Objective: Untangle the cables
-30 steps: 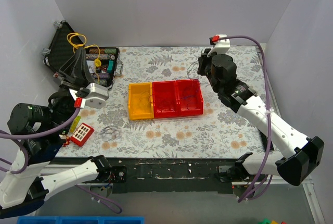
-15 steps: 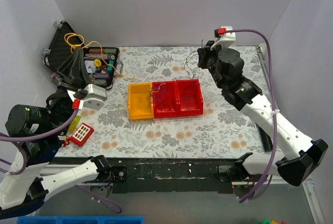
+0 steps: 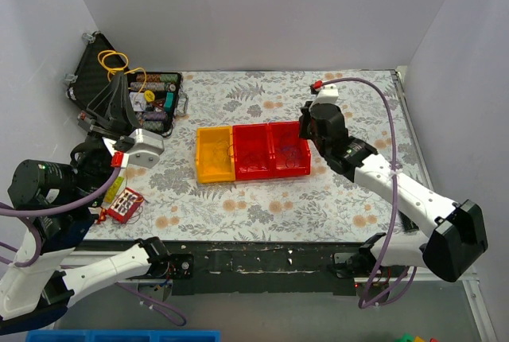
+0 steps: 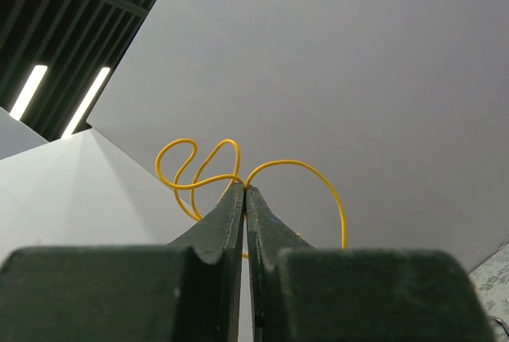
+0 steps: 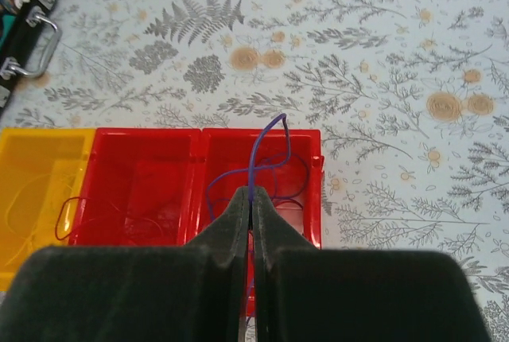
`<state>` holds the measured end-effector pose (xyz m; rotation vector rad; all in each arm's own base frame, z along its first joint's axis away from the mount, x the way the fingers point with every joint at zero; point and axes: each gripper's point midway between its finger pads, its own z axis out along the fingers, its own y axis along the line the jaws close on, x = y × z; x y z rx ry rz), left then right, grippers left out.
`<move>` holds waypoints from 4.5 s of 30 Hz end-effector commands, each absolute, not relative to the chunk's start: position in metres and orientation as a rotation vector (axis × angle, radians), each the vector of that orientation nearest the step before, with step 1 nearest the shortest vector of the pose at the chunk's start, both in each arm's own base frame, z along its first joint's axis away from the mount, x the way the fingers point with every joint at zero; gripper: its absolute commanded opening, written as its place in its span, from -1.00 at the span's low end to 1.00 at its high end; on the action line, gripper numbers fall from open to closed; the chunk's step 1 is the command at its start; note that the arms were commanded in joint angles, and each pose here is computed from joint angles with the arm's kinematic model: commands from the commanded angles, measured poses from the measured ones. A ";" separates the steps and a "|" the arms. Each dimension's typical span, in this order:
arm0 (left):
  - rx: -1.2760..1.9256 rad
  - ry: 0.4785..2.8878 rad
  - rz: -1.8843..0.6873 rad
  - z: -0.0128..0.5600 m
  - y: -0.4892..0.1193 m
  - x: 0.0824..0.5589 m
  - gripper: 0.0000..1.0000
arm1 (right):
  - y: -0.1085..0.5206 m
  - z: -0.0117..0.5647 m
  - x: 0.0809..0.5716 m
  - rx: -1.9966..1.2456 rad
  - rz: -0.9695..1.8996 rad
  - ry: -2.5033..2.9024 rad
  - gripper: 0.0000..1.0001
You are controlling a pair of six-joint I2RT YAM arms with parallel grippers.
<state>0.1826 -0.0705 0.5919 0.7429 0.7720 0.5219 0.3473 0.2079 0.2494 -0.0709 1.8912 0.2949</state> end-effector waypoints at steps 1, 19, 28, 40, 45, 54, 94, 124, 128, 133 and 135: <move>0.735 0.764 0.532 0.594 -0.068 0.181 -1.00 | 0.207 0.247 0.359 -0.002 0.297 1.861 -0.97; 0.736 0.742 0.508 0.602 -0.071 0.178 -1.00 | 0.245 0.104 0.377 -0.104 0.305 2.197 -0.97; 0.737 0.736 0.509 0.603 -0.070 0.178 -1.00 | 0.246 0.110 0.398 -0.086 0.299 2.206 -0.79; 0.797 0.713 0.535 0.597 -0.076 0.177 -1.00 | 0.265 0.194 0.365 -0.186 0.585 2.045 0.28; 0.839 0.675 0.551 0.596 -0.082 0.176 -1.00 | 0.273 0.223 0.332 -0.305 0.720 1.938 0.29; 0.877 0.615 0.490 0.597 -0.099 0.171 -1.00 | 0.327 0.244 0.222 -0.714 1.159 1.639 0.39; 0.994 0.471 0.516 0.602 -0.134 0.173 -1.00 | 0.469 0.206 0.140 -0.852 1.454 1.554 0.50; 0.850 0.345 0.589 0.671 -0.121 0.156 -1.00 | 0.419 0.099 0.134 -0.800 1.266 1.937 -0.39; 0.849 0.307 0.592 0.677 -0.123 0.151 -1.00 | 0.404 0.084 0.128 -0.798 1.233 2.017 -0.78; 0.852 0.330 0.581 0.669 -0.123 0.154 -1.00 | 0.383 0.088 0.125 -0.769 1.194 2.035 -0.97; 0.866 0.347 0.559 0.659 -0.126 0.157 -1.00 | 0.377 0.095 0.128 -0.765 1.161 2.024 -0.97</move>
